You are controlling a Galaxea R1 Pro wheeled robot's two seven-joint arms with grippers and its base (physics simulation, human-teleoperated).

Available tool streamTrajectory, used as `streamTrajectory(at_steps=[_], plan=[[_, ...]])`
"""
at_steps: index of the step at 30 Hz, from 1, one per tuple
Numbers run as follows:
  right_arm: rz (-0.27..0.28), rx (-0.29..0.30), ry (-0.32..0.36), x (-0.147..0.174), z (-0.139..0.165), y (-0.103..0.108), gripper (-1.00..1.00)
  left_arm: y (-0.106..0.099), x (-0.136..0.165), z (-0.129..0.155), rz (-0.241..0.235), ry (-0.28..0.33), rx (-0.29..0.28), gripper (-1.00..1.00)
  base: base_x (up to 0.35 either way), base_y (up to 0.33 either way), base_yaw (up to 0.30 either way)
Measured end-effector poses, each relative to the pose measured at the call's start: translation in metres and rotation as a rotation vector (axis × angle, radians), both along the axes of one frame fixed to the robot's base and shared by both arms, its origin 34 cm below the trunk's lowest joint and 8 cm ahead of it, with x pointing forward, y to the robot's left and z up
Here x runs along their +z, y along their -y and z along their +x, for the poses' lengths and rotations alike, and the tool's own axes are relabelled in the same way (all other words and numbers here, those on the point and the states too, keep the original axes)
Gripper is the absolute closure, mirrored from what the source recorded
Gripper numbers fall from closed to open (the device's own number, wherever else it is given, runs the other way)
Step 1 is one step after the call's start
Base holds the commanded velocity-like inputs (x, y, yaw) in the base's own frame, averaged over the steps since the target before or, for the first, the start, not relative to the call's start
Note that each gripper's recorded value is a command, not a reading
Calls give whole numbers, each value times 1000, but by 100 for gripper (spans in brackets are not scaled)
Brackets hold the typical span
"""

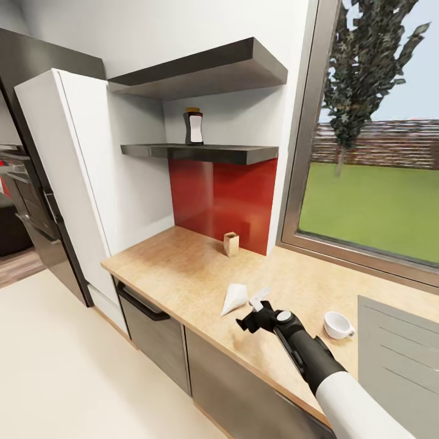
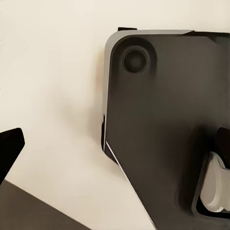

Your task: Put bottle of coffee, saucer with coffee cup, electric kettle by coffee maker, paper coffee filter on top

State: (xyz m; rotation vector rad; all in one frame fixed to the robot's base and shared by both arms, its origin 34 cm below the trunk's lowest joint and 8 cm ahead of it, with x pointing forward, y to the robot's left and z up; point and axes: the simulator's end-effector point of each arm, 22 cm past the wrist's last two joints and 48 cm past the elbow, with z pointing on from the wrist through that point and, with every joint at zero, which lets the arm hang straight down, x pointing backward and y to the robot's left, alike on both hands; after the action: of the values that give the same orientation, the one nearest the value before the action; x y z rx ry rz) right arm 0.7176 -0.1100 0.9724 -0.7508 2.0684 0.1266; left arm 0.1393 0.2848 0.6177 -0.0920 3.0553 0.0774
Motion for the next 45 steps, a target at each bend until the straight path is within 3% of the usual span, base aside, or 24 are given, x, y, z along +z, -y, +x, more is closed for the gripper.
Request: streamTrajectory(at_steps=[9,40,45], plan=[[-29,16,0,-3,-2,1,-100,1,0,0,-2,0,-2,-100,166,0,0],[-32,20,5,-3,-1,1,-100,0,0,-1,0,-1,2,-100,90,0,0],[-65,33,20,-3,0,4,-100,2,0,-1,-3,-2,2,-100,30,0,0]])
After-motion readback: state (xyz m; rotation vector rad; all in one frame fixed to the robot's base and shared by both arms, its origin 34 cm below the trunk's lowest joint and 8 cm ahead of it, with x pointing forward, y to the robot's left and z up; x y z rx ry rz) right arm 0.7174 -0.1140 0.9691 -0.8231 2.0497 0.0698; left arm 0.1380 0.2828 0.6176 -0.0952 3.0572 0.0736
